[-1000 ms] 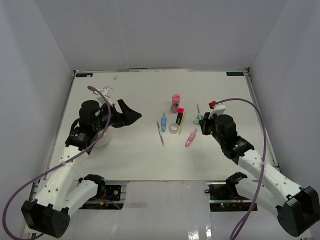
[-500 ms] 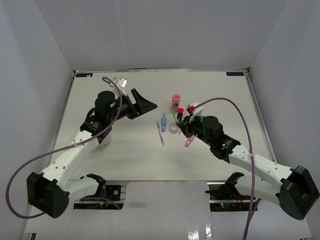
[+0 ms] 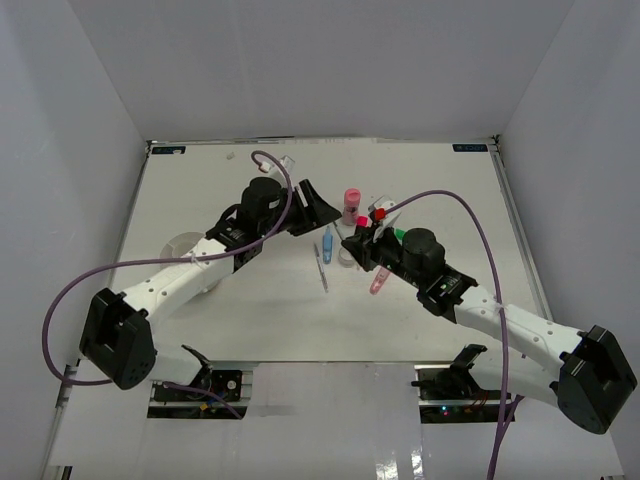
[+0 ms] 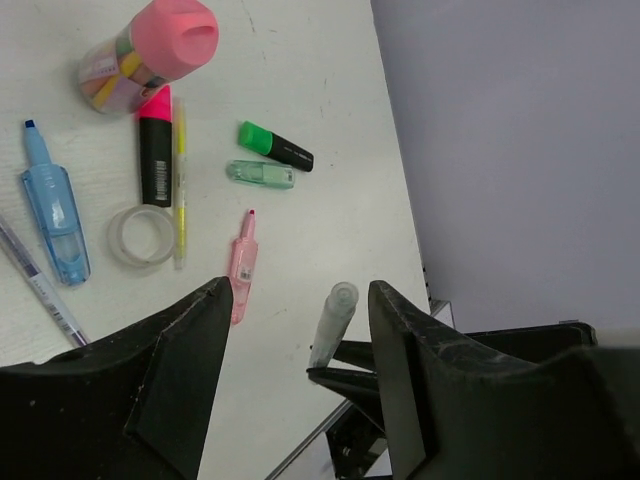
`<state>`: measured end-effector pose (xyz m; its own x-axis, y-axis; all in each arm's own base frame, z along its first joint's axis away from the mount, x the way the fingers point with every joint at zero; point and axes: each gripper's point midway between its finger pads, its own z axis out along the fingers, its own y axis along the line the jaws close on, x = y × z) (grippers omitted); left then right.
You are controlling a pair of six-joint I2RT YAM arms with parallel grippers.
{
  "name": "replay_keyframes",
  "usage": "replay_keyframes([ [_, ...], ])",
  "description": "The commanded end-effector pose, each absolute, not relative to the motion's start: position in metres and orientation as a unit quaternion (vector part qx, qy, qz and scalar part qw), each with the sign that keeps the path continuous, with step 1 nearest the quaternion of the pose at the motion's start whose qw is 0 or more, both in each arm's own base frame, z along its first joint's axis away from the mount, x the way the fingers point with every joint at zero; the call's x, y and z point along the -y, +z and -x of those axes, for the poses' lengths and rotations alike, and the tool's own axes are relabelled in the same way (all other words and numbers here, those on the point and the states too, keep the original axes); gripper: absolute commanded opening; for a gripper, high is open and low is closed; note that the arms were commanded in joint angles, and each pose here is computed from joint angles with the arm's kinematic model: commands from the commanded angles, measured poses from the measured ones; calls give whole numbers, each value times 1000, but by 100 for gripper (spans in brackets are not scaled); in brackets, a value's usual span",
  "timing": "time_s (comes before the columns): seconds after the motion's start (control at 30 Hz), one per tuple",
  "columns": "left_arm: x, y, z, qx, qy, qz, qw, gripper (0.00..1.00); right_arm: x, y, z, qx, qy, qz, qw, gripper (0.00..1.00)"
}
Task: Sort the stationery into containers
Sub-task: Place the pen in the storage box.
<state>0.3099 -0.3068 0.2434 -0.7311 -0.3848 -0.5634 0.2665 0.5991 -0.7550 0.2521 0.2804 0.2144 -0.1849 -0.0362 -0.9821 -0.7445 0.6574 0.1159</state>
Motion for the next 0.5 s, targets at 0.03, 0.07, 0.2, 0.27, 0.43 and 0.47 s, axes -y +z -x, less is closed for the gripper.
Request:
replay_keyframes([
  [0.03, 324, 280, -314, -791, -458, 14, 407, 66, -292, 247, -251, -671, 340, 271, 600, 8],
  [0.07, 325, 280, -313, -791, -457, 12, 407, 61, -291, 247, -251, -670, 342, 269, 602, 8],
  [0.2, 331, 278, -311, -791, -454, 5, 409, 49, -292, 242, -250, -673, 345, 267, 597, 8],
  [0.27, 332, 274, -309, -794, -453, 4, 406, 43, -292, 242, -250, -673, 345, 266, 597, 8],
  [0.43, 332, 269, -304, -796, -452, 2, 402, 26, -292, 241, -251, -673, 347, 263, 598, 11],
  [0.47, 330, 270, -304, -796, -450, 3, 405, 24, -293, 241, -251, -674, 348, 261, 597, 15],
])
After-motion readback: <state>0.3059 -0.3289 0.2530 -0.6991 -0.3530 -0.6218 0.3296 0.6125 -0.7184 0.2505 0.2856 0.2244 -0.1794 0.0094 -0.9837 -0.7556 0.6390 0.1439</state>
